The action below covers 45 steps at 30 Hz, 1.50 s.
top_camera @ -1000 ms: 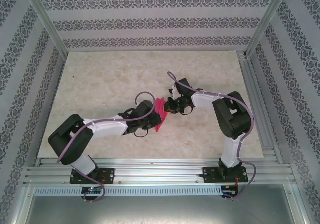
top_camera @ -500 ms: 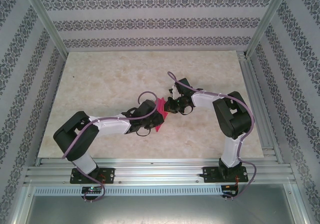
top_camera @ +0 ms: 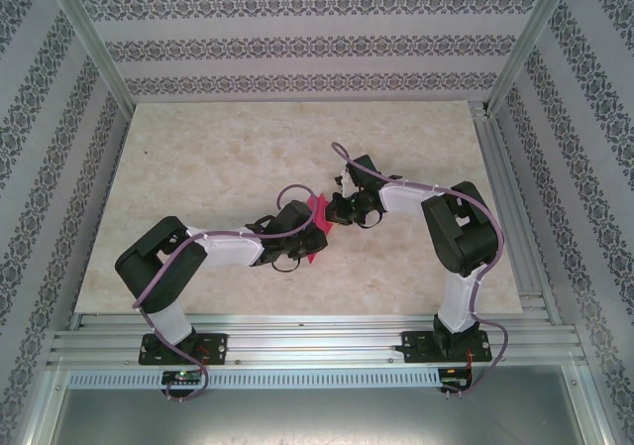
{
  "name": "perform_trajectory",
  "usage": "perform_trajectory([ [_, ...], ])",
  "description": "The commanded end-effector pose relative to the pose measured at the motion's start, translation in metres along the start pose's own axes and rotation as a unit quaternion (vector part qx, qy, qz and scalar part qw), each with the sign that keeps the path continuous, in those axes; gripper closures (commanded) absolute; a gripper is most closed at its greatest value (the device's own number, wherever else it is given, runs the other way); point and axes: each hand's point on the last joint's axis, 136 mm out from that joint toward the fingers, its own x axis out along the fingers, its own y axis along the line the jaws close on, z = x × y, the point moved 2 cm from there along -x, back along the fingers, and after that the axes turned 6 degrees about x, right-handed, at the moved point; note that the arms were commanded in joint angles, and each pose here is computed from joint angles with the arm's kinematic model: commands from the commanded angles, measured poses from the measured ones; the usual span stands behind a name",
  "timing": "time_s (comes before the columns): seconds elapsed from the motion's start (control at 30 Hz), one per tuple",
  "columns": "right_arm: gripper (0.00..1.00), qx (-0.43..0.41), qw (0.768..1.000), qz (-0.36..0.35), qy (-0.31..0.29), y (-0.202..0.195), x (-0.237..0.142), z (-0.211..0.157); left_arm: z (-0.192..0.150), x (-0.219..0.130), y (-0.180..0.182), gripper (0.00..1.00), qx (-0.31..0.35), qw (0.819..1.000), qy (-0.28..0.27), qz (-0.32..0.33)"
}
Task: Fold a paper plane with a square sheet of paper (pick it up from the middle)
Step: Fourth fold the wing at the center of the table.
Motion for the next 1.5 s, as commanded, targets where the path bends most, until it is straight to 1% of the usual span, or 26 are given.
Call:
perform_trajectory([
  [0.0,1.0,-0.018,1.0,-0.01,-0.011,0.003,-0.004,0.007,0.002,0.003,0.0,0.81,0.014,1.0,0.003,-0.005],
  [0.1,1.0,-0.018,1.0,-0.009,-0.011,0.004,-0.003,0.007,-0.004,0.009,0.007,0.81,0.005,1.0,0.011,-0.006],
  [0.27,1.0,-0.019,1.0,-0.011,-0.011,0.005,-0.004,0.008,-0.011,0.013,0.024,0.81,-0.001,1.0,0.016,0.022],
  [0.5,1.0,-0.019,1.0,-0.017,-0.016,0.005,-0.004,0.01,-0.013,0.013,0.032,0.81,0.006,0.999,0.015,0.039],
  [0.67,1.0,-0.019,0.999,-0.024,-0.025,0.007,-0.008,0.016,-0.013,0.012,0.024,0.8,0.013,1.0,0.017,0.016],
  [0.8,1.0,-0.019,0.999,-0.028,-0.013,0.004,-0.002,0.015,-0.01,0.007,0.017,0.79,0.023,1.0,0.014,0.007],
  [0.87,1.0,-0.018,0.999,-0.032,-0.009,0.0,0.001,0.013,-0.007,0.003,0.011,0.78,0.022,1.0,0.008,0.0],
  [0.93,1.0,-0.018,0.999,-0.035,-0.006,-0.003,0.004,0.01,-0.002,-0.003,-0.001,0.75,0.03,0.999,0.002,-0.021],
  [1.03,1.0,-0.018,0.999,-0.037,-0.002,-0.005,0.005,0.008,0.006,-0.014,-0.014,0.74,0.038,0.998,-0.012,-0.038],
  [1.13,1.0,-0.017,0.999,-0.037,-0.002,-0.005,0.006,0.008,0.007,-0.022,-0.018,0.72,0.045,0.998,-0.017,-0.043],
  [1.23,1.0,-0.018,0.999,-0.037,-0.004,-0.004,0.005,0.008,0.004,-0.025,-0.009,0.73,0.041,0.999,-0.014,-0.023],
  [1.37,1.0,-0.019,0.999,-0.036,-0.005,-0.004,0.004,0.009,-0.005,-0.02,0.003,0.73,0.02,0.999,-0.009,-0.025],
  [1.47,1.0,-0.019,0.999,-0.034,-0.003,-0.003,0.005,0.009,-0.009,-0.018,0.003,0.74,0.017,0.999,0.0,-0.031],
])
